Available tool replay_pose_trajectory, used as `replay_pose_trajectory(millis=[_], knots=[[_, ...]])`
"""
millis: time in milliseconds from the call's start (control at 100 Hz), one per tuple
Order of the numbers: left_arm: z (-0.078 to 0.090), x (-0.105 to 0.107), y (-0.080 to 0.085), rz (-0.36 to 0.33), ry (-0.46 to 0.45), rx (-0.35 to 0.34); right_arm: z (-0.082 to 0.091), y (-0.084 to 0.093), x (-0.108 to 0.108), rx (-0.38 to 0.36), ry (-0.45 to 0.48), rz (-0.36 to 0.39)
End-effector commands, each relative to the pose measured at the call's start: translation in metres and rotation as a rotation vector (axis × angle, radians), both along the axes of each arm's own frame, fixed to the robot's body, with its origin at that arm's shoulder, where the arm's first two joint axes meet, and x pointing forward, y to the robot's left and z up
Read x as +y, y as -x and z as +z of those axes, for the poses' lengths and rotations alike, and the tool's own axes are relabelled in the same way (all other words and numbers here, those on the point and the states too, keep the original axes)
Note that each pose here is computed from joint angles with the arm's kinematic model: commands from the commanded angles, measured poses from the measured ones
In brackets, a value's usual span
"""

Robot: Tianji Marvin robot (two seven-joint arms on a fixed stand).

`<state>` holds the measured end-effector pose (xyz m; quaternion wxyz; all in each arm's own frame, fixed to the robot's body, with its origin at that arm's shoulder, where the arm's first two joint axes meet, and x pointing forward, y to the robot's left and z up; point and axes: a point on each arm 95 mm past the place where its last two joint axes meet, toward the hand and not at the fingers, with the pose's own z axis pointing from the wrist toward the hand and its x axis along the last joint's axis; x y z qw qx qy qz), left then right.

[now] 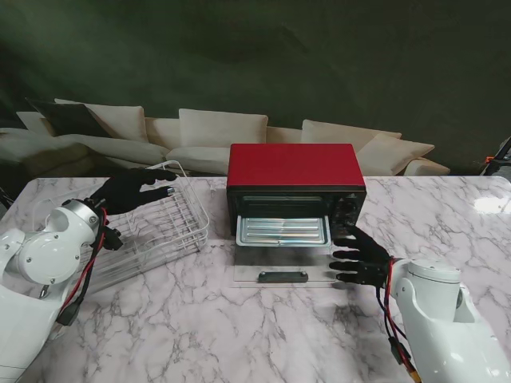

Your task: Slide the trays into the oven

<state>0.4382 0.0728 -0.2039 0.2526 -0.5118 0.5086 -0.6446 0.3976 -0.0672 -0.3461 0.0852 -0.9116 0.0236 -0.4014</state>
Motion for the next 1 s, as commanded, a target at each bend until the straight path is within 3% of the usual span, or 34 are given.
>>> replay_pose_trajectory(millis=[0,160,280,370,500,640,800,990], knots=[[-0.002,-0.001,0.000,-0.011,-0.002,0.013,0.003,0.006,-0.007,-0.009,0.003,-0.008],[-0.001,0.002,0.000,-0.008,-0.004,0.008,0.017,0.019,-0.022,-0.058,0.008,-0.019],[-0.001,0.003,0.001,-0.005,-0.004,0.004,0.033,0.033,-0.032,-0.111,0.049,0.029],[-0.001,0.002,0.001,-0.004,-0.003,0.003,0.047,0.041,-0.035,-0.196,0.112,0.062],[-0.003,0.001,0.002,-0.004,0.005,0.003,0.069,0.053,-0.033,-0.337,0.124,0.116],[-0.004,0.000,0.003,-0.008,0.006,-0.001,0.090,0.063,-0.022,-0.479,0.175,0.182],[-0.006,-0.002,0.004,-0.010,0.008,-0.004,0.106,0.070,-0.002,-0.586,0.256,0.317],[-0.007,-0.003,0.005,-0.011,0.005,-0.002,0.115,0.070,0.032,-0.733,0.459,0.460]])
